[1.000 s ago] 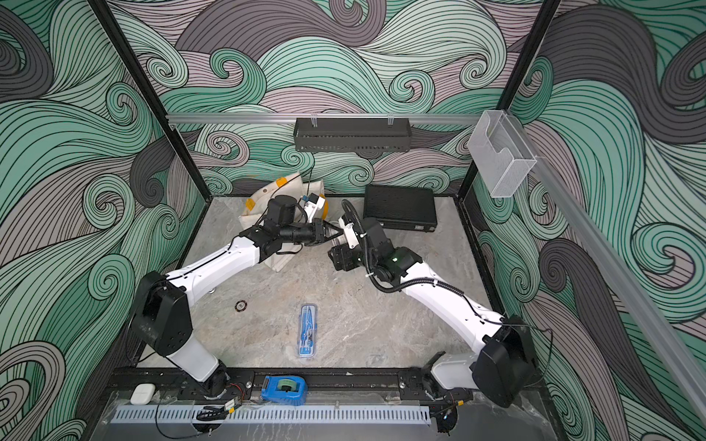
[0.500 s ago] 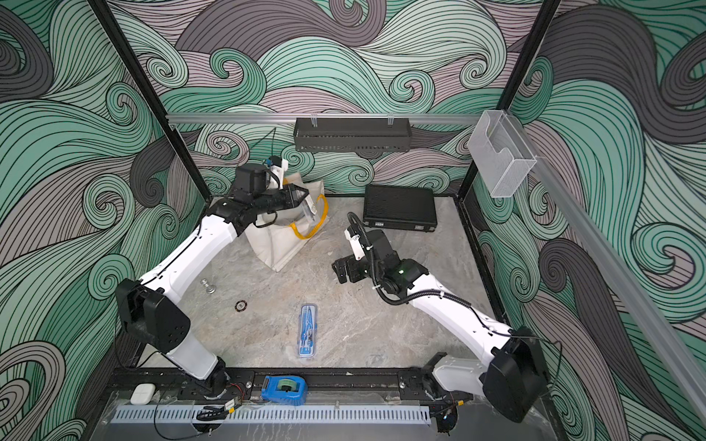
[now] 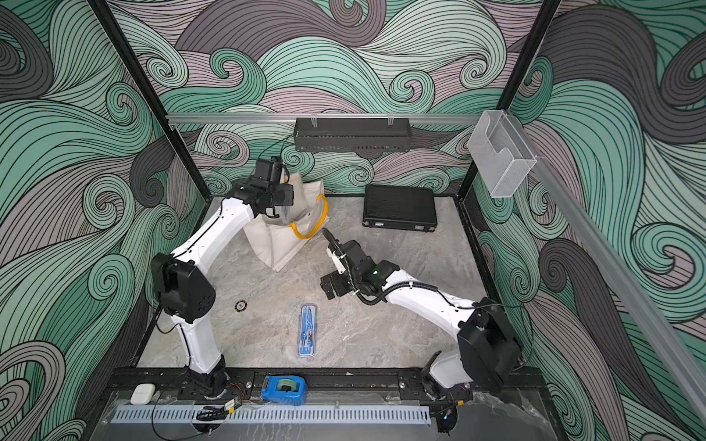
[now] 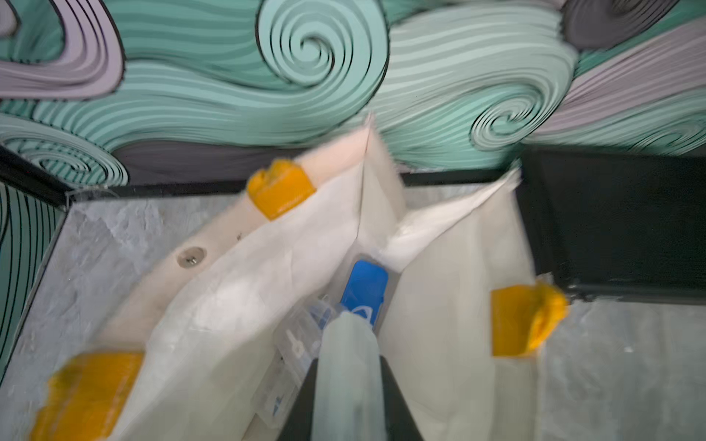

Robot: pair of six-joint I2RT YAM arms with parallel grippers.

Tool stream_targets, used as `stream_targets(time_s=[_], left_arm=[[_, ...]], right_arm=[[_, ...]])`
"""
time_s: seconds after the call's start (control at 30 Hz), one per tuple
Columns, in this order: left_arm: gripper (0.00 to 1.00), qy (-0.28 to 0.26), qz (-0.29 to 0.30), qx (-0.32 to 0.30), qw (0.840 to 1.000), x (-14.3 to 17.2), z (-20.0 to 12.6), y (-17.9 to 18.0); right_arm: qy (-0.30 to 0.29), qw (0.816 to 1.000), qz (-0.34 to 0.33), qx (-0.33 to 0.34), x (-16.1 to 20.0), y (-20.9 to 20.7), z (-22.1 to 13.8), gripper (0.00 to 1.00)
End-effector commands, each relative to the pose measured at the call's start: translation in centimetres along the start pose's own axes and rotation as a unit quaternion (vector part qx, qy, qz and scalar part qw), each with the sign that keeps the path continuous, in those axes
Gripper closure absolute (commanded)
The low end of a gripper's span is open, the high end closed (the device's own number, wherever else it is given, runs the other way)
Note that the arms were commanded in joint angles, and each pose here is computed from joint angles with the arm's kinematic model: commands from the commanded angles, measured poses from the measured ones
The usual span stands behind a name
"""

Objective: Put the compass set into the canvas bag
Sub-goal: Place the compass set in the canvas bag.

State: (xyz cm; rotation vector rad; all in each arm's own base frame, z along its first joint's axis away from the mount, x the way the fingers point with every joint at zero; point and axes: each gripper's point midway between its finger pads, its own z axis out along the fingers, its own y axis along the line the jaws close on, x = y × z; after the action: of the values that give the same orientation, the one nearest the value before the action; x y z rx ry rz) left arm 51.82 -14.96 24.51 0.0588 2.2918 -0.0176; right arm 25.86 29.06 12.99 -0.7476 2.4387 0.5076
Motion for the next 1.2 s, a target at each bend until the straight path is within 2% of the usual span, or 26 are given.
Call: stream_targets(time_s=[0.0,0.1,0.2,0.33,0.5,0.63,0.7,0.93,1.17], left_arm=[[0.85,0.026,0.009,-0.034,0.999,1.1,1.0,1.3],[0.85,0.042,0.009,-0.035,0.998,2.0,2.2,1.2],[0.78,0.053,0.009,-0.036,0.998,2.6,2.8,1.2],[0.56,0.053,0.005,-0.035,0.998,2.7,2.4,1.2],[0.34,0.04,0.002,-0.024,0.999,1.9,1.4,1.0],[0.09,0.025,-0.007,-0.012,1.0,0.9,0.1,0.8],[0.02,0.015,-0.013,0.008,1.0,0.3,-1.0,0.3],[0.01,-0.041,-0.049,0.075,0.995,-1.8,-6.5,-0.6],[0.01,-0.083,-0.087,0.095,0.988,-0.6,-11.6,0.6]], right_arm=[[0.012,1.0,-0.015,0.009,-0.2,0.9,0.5,0.0],[0.037,0.999,-0.022,0.005,0.3,1.7,1.6,0.0],[0.071,0.997,-0.02,0.004,1.2,2.3,2.9,0.0],[0.102,0.994,-0.027,-0.006,2.3,3.4,4.2,0.0],[0.124,0.991,-0.044,-0.017,3.6,4.8,4.5,0.0],[0.149,0.987,-0.056,-0.033,4.9,5.6,4.4,0.0],[0.161,0.984,-0.061,-0.046,5.5,6.2,4.3,0.0],[0.195,0.976,-0.083,-0.053,6.6,8.2,5.4,0.0],[0.226,0.969,-0.091,-0.038,7.1,8.7,7.0,0.0]])
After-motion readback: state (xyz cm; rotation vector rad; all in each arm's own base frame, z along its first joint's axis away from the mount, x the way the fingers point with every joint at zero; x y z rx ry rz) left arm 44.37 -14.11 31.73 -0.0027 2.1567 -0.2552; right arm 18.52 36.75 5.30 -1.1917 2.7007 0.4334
